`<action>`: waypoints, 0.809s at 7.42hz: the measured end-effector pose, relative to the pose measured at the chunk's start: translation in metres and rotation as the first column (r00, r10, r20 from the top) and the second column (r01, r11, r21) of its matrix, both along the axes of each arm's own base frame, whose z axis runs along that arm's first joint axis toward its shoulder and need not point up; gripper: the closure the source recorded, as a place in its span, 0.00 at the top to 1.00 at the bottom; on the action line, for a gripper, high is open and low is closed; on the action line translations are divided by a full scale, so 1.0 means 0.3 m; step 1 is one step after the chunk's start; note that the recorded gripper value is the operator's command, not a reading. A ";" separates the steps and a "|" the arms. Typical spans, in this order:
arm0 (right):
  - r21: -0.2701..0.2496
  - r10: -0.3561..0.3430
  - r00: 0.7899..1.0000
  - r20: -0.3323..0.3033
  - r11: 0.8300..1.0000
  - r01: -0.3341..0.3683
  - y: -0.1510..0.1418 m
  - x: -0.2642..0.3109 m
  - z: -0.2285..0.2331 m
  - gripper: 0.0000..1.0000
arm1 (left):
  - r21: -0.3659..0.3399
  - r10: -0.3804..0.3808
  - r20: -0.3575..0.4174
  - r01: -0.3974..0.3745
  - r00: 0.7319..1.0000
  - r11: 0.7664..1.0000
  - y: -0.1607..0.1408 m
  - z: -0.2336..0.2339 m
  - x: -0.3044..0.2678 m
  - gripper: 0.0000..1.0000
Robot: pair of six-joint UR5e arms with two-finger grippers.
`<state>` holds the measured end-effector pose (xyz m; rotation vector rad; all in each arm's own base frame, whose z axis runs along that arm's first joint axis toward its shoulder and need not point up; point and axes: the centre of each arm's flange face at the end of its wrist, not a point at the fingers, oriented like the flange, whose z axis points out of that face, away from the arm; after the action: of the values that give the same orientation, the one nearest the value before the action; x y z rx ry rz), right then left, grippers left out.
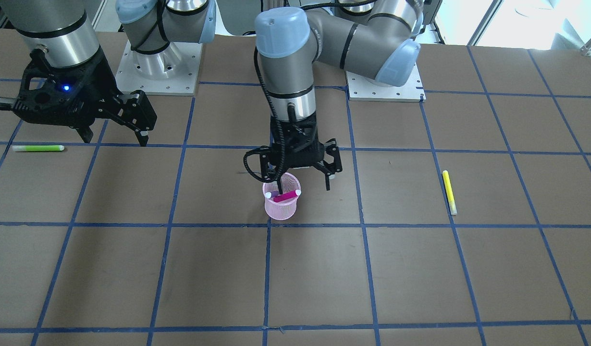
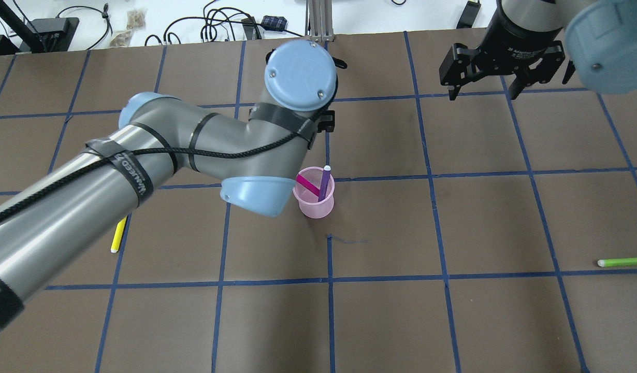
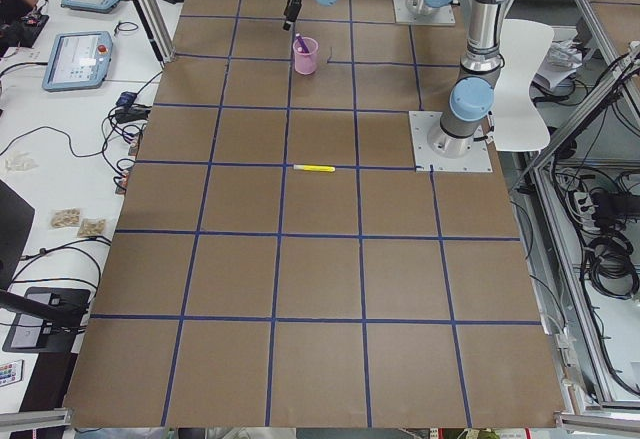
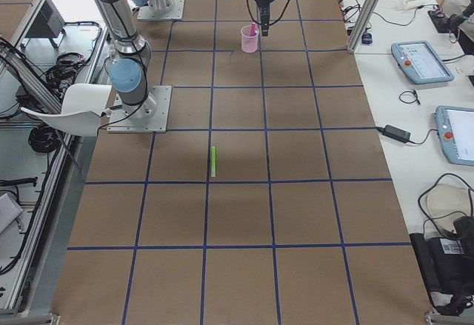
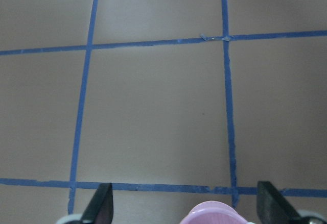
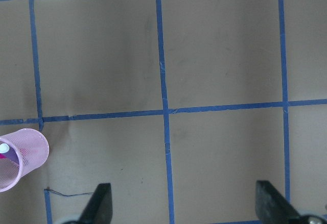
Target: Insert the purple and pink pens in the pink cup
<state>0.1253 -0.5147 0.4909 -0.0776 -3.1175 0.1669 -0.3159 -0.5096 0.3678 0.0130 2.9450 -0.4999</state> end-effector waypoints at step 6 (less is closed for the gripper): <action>-0.015 -0.015 1.000 -0.001 1.000 0.015 -0.012 0.005 0.042 1.00 | 0.344 0.038 -0.147 0.015 0.988 0.939 -0.051 0.266 0.745 1.00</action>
<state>0.1268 -0.5184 0.5034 -0.1012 -3.1140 0.1903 -0.0923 -0.5248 0.4474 -0.0026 3.1388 0.0255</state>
